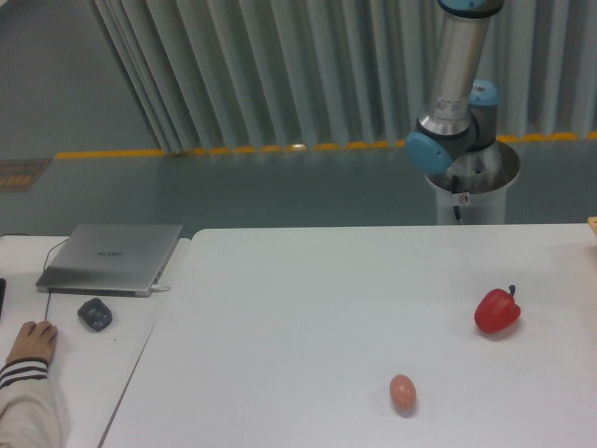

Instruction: Place the yellow pepper in a basket

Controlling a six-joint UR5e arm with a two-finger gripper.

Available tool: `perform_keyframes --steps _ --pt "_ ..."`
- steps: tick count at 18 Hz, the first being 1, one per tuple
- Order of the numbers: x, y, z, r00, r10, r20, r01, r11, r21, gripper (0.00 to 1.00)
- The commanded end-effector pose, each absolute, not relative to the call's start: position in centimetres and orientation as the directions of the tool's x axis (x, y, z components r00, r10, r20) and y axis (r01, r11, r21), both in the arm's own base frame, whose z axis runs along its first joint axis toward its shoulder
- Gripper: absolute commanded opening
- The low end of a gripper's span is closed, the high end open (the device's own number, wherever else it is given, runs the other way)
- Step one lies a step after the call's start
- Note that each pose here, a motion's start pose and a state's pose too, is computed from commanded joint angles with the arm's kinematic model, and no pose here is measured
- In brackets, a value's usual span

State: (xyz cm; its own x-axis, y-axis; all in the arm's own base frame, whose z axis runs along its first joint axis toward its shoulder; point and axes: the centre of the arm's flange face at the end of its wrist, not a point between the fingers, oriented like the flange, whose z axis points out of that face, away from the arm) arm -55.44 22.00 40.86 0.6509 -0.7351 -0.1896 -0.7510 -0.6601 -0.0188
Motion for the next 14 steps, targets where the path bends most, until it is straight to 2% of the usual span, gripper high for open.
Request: perform_keyframes --steps 2,4,6,8,11,14 --pt "-54.6 25.6 42.1 0.610 -0.769 -0.194 -0.784 -0.621 -0.001 1.00" --pt "-53.9 28.9 42.2 0.580 -0.805 -0.127 -0.809 -0.587 0.026 1.00" --pt "-53.0 31.7 41.8 0.596 -0.799 -0.073 -0.798 -0.600 0.058 1.00" --pt "-52.2 33.3 41.3 0.601 -0.797 -0.066 -0.795 -0.604 0.053 1.00" --pt "-51.8 34.5 40.0 0.643 -0.765 -0.048 -0.764 -0.644 0.040 1.00" --pt "-51.5 35.7 39.2 0.634 -0.773 -0.041 -0.772 -0.635 0.031 1.00"
